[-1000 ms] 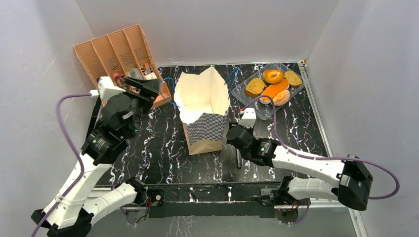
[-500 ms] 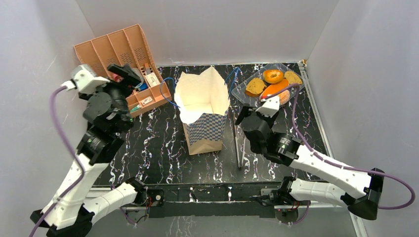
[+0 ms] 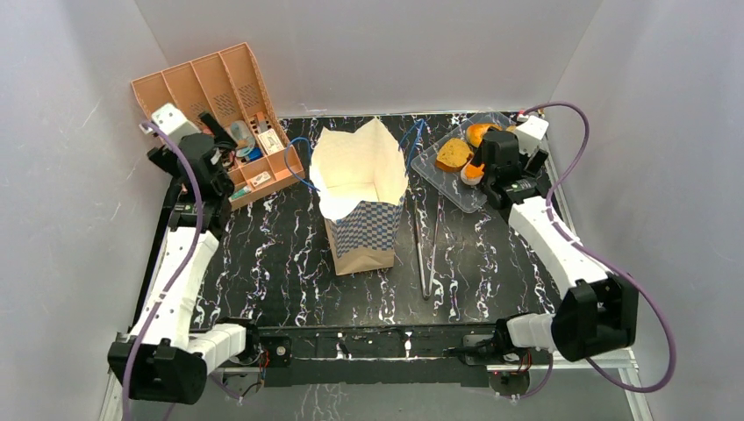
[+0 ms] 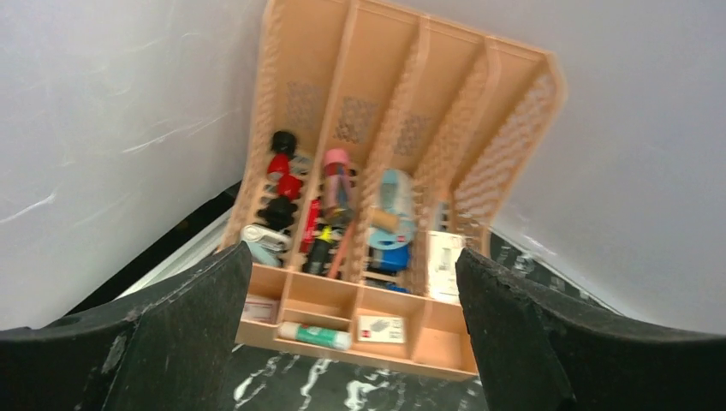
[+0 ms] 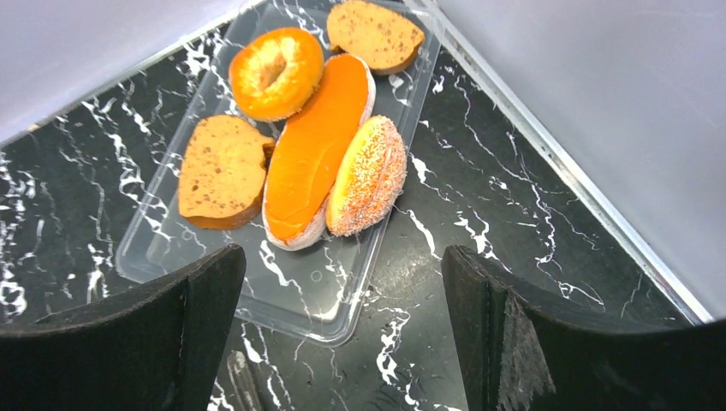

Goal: Take the fake bread out of the paper bag
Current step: Reset both arms

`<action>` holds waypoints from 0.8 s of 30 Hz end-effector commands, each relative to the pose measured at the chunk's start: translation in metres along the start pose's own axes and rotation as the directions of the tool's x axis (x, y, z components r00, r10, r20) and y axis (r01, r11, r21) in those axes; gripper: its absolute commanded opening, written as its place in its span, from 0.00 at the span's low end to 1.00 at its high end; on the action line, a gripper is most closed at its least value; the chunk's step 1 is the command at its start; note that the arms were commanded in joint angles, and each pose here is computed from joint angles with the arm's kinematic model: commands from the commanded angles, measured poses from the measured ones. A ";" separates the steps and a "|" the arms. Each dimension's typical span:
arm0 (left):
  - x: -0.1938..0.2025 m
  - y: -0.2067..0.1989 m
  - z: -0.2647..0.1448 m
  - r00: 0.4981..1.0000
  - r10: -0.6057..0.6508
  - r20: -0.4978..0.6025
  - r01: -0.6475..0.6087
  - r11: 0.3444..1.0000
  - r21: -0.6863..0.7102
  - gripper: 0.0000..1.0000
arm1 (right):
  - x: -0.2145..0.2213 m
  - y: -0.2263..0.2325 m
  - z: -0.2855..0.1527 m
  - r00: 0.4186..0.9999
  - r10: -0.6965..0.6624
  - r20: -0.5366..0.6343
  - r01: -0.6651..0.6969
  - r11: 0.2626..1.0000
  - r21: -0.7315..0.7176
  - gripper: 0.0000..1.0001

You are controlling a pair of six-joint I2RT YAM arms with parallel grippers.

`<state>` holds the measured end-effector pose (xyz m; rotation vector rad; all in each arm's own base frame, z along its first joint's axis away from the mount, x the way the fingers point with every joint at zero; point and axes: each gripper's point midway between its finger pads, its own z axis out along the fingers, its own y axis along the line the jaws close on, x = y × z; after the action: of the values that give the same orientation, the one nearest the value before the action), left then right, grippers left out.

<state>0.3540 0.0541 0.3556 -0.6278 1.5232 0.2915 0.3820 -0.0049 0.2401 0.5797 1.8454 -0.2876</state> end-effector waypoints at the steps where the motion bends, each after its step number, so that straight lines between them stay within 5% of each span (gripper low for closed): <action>1: 0.045 0.000 0.018 0.995 -0.043 -0.092 0.053 0.993 0.105 0.88 | -0.016 0.016 0.023 0.995 0.096 0.004 -0.095 0.991 -0.089 0.85; 13: 0.142 0.013 0.007 0.998 0.007 -0.056 0.007 0.968 0.252 0.84 | 0.003 0.002 0.019 0.981 0.189 0.050 -0.184 0.978 -0.096 0.93; 20: 0.143 0.009 0.004 1.000 0.007 -0.027 0.001 0.957 0.289 0.83 | 0.016 0.006 0.012 0.981 0.184 0.058 -0.180 0.981 -0.066 0.98; 24: 0.143 0.010 0.005 1.000 -0.006 -0.013 0.009 0.956 0.292 0.82 | 0.034 0.015 0.006 0.994 0.100 0.037 -0.098 0.994 -0.054 0.92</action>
<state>0.3574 0.0368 0.1913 -0.4204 1.6339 0.0825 0.3862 0.0048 0.2045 0.6366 1.8094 -0.1487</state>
